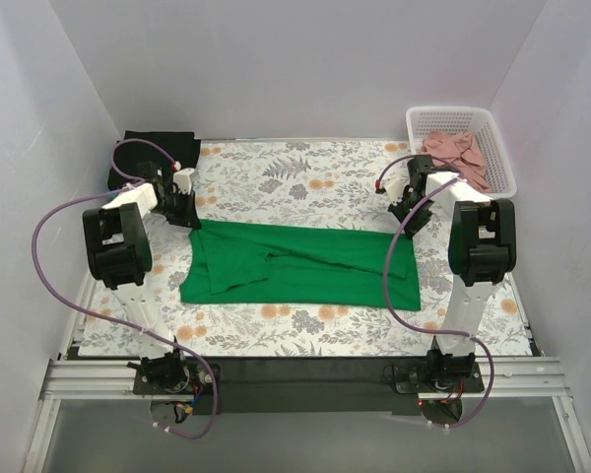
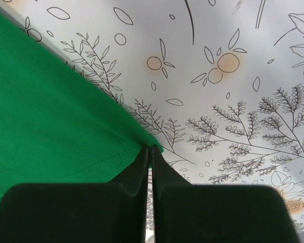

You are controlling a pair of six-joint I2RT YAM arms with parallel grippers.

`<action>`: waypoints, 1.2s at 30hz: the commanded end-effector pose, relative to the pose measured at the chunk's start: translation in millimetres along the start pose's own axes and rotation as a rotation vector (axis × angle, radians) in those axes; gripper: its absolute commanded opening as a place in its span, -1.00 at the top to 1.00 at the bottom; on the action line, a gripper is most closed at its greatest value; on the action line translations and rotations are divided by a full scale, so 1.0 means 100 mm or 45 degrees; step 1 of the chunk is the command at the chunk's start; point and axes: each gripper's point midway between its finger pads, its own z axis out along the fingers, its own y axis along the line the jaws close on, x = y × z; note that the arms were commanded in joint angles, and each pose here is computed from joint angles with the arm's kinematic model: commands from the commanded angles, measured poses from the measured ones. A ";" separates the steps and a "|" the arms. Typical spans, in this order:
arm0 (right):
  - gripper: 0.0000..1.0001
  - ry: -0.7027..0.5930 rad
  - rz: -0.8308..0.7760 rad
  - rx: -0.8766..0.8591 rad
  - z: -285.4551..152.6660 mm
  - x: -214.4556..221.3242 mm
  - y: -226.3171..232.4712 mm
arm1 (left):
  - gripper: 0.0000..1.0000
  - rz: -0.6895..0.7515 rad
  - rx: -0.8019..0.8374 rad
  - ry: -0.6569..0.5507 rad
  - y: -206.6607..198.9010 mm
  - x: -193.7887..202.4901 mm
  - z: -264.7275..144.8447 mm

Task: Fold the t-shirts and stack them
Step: Fold the tshirt

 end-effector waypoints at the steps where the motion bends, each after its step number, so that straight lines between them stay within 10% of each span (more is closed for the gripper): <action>1: 0.97 0.002 0.019 0.027 0.00 0.01 -0.07 | 1.00 0.027 -0.048 -0.063 0.17 -0.29 0.01; 8: -0.10 -0.074 0.007 0.022 -0.31 -0.12 0.03 | 0.37 -0.022 -0.042 -0.167 0.18 -0.78 -0.09; 18: -0.16 -0.135 -0.100 -0.052 -0.80 -0.28 0.49 | -0.67 -0.027 0.000 -0.281 -0.64 -0.86 -0.98; 28: 0.08 0.104 -0.216 -0.198 -0.29 0.09 0.94 | -0.86 -0.164 -0.082 0.001 -1.45 0.19 -0.53; 36: 0.07 0.270 -0.272 -0.274 -0.07 0.55 1.16 | -0.89 -0.202 -0.241 0.167 -1.25 0.49 -0.18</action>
